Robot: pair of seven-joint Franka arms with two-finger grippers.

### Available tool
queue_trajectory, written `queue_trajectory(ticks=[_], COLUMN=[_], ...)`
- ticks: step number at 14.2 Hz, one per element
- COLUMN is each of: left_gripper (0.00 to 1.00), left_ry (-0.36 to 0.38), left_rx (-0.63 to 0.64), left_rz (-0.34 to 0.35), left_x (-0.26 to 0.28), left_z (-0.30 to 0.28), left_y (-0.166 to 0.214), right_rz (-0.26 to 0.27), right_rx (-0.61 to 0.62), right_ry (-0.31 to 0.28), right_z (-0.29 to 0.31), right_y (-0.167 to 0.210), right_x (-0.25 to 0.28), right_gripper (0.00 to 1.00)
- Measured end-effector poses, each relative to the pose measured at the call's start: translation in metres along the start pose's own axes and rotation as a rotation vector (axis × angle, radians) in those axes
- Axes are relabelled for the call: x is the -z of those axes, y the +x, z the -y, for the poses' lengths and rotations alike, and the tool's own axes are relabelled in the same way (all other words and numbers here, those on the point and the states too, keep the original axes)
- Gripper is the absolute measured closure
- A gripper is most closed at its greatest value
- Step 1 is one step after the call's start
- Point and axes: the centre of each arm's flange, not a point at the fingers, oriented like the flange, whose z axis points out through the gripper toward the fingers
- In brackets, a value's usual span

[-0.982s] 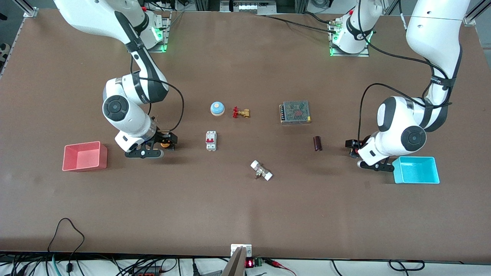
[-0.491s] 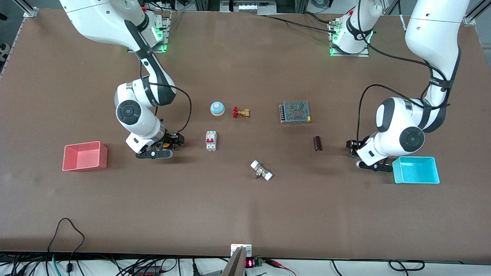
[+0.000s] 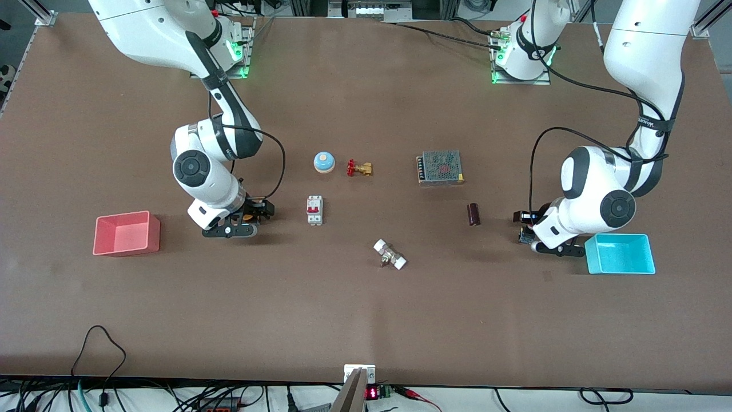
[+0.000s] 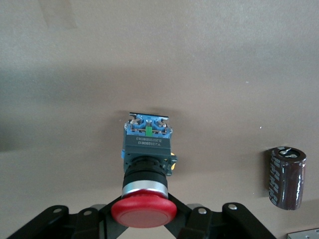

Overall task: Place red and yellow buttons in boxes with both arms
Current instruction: 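Carry the yellow button to the pink box while the left gripper carries red to cyan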

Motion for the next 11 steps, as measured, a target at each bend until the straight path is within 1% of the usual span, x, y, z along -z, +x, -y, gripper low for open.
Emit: queue_trajectory(ticks=[1, 2, 4, 6, 8, 11], left_gripper=[0.82, 0.83, 0.83, 0.83, 0.83, 0.83], left_ry=[-0.001, -0.002, -0.002, -0.006, -0.017, -0.032], left_rx=[0.003, 0.005, 0.017, 0.053, 0.108, 0.200], left_rz=[-0.004, -0.011, -0.040, -0.070, -0.077, -0.106], left_x=[0.002, 0.005, 0.022, 0.055, 0.089, 0.121], left_z=[0.001, 0.003, 0.010, 0.032, 0.068, 0.130], left_y=[0.001, 0.002, 0.004, 0.002, -0.002, -0.008], right_rz=[0.001, 0.001, -0.003, -0.005, -0.006, -0.012], right_rx=[0.001, 0.001, 0.001, 0.000, 0.000, 0.001], right_ry=[-0.001, -0.001, -0.001, 0.000, 0.000, 0.001], right_z=[0.000, 0.000, 0.000, -0.001, -0.001, -0.001], right_y=[0.000, 0.000, 0.000, 0.001, 0.001, 0.002], right_x=[-0.001, -0.002, -0.002, -0.002, -0.002, 0.000], right_gripper=[0.03, 0.04, 0.25, 0.47, 0.64, 0.64])
